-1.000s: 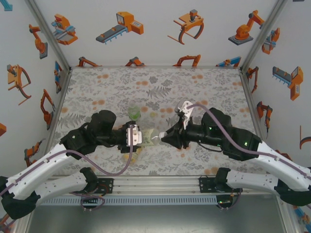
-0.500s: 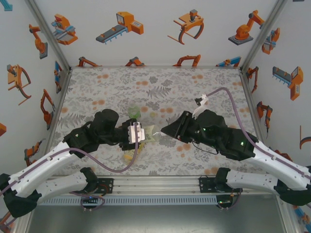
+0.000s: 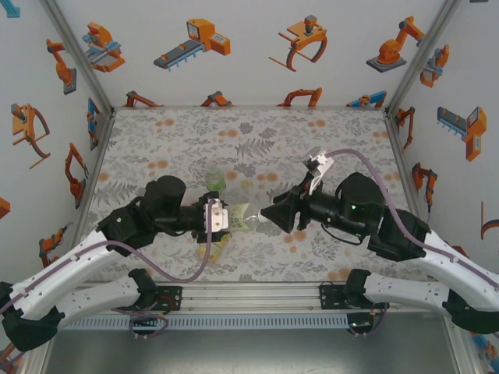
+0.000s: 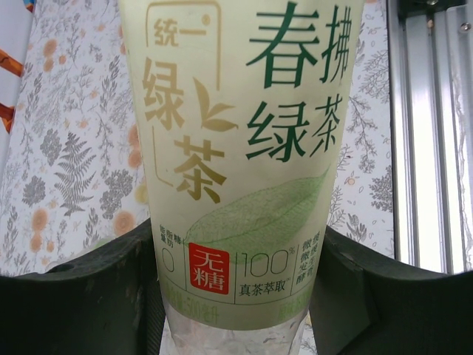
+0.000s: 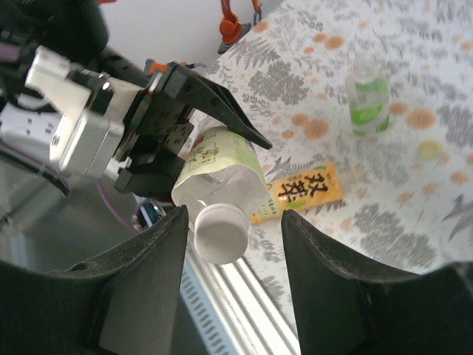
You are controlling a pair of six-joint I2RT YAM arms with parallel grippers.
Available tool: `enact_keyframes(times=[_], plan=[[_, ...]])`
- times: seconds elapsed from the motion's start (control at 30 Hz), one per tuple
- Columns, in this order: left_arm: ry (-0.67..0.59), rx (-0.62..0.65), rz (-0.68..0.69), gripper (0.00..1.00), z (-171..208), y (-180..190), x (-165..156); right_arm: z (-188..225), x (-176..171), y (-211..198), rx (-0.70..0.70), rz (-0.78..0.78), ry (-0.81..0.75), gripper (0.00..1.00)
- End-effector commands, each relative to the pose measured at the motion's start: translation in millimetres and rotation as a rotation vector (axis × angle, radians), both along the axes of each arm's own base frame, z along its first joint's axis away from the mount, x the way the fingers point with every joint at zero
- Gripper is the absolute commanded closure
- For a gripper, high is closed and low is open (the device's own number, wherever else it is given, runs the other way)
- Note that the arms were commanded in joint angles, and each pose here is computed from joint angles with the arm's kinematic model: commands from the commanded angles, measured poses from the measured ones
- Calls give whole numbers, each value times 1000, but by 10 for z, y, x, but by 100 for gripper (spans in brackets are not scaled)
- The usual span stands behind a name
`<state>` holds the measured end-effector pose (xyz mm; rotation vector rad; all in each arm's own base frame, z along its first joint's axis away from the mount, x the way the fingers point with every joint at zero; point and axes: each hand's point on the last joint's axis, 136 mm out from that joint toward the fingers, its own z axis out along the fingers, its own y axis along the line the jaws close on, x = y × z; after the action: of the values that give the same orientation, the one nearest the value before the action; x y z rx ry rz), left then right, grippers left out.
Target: Screw on the bottle caps
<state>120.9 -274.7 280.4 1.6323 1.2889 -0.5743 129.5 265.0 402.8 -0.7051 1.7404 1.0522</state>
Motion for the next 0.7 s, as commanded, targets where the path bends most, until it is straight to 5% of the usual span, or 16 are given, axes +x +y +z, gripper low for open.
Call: enact_keyframes(times=[0.0, 0.17, 0.67], plan=[[27, -38, -62, 100, 93, 3, -153, 227, -334, 69, -88, 255, -392, 49], [39, -37, -68, 100, 97, 29, -190, 85, -773, 113, -156, 564, -618, 49], [54, -37, -74, 100, 90, 26, -208, -109, -551, 205, -248, 496, -658, 64]])
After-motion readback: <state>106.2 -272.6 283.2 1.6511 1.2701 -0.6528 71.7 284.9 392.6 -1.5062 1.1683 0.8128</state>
